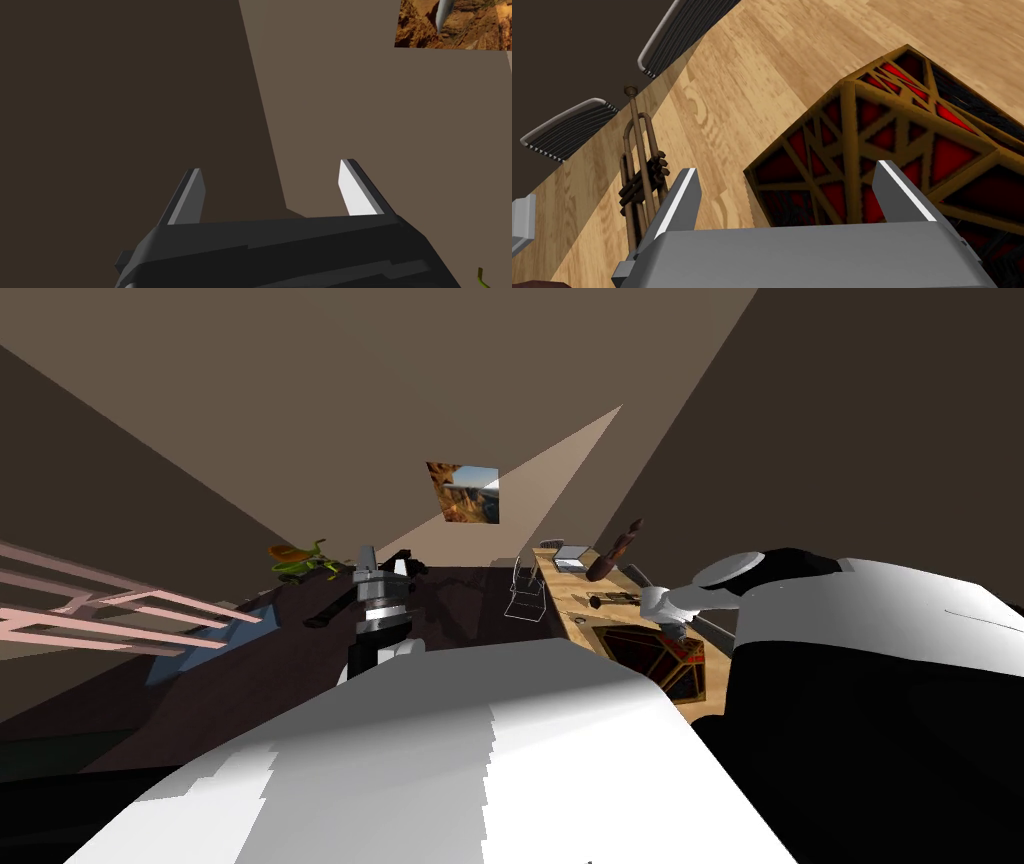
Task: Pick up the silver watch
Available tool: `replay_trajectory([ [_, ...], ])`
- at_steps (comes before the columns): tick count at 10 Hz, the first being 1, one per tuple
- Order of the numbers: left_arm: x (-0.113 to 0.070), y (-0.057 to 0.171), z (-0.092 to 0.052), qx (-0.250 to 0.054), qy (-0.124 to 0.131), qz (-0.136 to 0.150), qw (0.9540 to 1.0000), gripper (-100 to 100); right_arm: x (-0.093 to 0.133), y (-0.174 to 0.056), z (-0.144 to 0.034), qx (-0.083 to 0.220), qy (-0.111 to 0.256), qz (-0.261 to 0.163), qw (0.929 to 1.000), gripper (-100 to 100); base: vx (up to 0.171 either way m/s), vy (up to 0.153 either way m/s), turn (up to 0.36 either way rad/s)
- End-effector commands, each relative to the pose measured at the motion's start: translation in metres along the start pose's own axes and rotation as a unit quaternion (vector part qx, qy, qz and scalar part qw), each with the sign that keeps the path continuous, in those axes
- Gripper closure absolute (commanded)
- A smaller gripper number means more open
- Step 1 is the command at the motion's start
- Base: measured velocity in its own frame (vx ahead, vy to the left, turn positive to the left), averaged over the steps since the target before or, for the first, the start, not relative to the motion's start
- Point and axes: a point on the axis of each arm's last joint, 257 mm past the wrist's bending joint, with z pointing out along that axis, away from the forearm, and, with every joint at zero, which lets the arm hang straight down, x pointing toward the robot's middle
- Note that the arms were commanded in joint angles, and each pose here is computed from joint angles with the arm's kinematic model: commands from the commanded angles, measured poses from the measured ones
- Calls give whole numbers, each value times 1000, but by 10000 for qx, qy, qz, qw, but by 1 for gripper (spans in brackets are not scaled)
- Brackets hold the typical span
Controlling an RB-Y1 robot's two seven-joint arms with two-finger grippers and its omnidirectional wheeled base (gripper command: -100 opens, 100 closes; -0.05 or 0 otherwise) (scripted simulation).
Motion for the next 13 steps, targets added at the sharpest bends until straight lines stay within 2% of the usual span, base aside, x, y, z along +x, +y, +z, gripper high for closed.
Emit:
replay_trajectory([
  [1, 0, 0, 0, 0, 0, 0, 10000, 0, -20, -5, -5, 123, -66, -233, 9996, -100, -14, -4, -12],
  [2, 0, 0, 0, 0, 0, 0, 10000, 0, -21, -13, -1, 336, 47, -303, 9990, -100, -30, -3, 158],
  [4, 0, 0, 0, 0, 0, 0, 10000, 0, -50, -15, -9, 460, -73, -597, 9971, -100, -24, -9, 47],
  [5, 0, 0, 0, 0, 0, 0, 10000, 0, -56, -21, -7, 676, -6, -690, 9953, -100, -30, -4, 134],
  [6, 0, 0, 0, 0, 0, 0, 10000, 0, -73, -19, -12, 737, -79, -873, 9934, -100, -32, -8, 105],
  [7, 0, 0, 0, 0, 0, 0, 10000, 0, -81, -19, -15, 763, -120, -928, 9927, -100, -12, -6, 2],
  [8, 0, 0, 0, 0, 0, 0, 10000, 0, -94, -17, -13, 922, -100, -1054, 9901, -100, -25, -11, 135],
  [9, 0, 0, 0, 0, 0, 0, 10000, 0, -111, -19, -20, 1024, -190, -1214, 9871, -100, -28, -15, 90],
  [10, 0, 0, 0, 0, 0, 0, 10000, 0, -113, -19, -21, 1029, -199, -1225, 9869, -100, -13, -6, -4],
  [13, 0, 0, 0, 0, 0, 0, 10000, 0, -160, -7, -26, 1375, -332, -1603, 9769, -100, -28, -6, 113],
])
